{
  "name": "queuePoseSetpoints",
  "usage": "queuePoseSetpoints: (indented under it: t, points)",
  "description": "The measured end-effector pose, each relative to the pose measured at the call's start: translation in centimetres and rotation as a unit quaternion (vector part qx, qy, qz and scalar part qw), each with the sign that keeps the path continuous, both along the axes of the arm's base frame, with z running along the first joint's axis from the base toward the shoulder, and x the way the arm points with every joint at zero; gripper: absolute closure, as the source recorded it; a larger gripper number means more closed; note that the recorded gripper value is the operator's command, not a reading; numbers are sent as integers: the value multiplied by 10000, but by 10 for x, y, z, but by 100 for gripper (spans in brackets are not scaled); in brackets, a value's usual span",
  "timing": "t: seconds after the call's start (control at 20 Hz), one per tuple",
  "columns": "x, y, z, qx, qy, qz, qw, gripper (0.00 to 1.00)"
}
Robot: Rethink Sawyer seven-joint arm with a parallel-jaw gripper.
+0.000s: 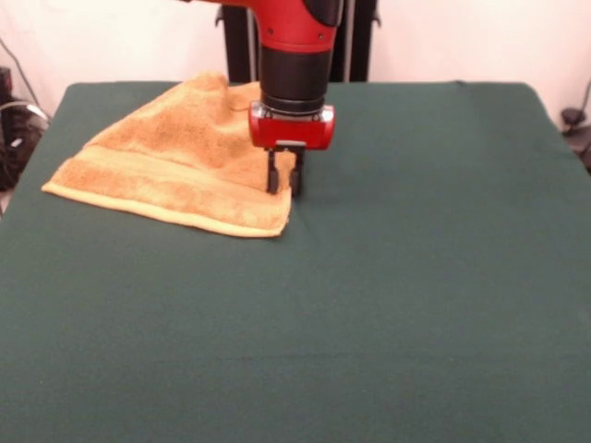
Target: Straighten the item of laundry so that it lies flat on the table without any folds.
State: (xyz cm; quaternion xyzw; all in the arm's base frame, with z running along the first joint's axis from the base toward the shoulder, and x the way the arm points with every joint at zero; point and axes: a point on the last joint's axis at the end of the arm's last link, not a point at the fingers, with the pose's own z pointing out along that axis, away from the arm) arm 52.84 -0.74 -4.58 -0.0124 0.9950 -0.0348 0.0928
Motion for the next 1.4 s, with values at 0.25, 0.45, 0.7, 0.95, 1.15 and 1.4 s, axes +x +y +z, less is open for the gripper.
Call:
queuePoseSetpoints:
  t: [0.25, 0.45, 0.7, 0.95, 1.15, 1.4]
  points:
    - [-2, 2, 0, -38, -86, 98, 9999, 100]
    - [-4, 5, 0, -41, -149, 145, 9998, 100]
    - [-4, 6, 0, -39, -169, 148, 9997, 100]
    - [-4, 8, 0, -39, -194, 170, 9997, 100]
    - [-3, 12, 0, -38, -208, 211, 9996, 100]
    - [4, 35, 2, 108, -295, 352, 9989, 100]
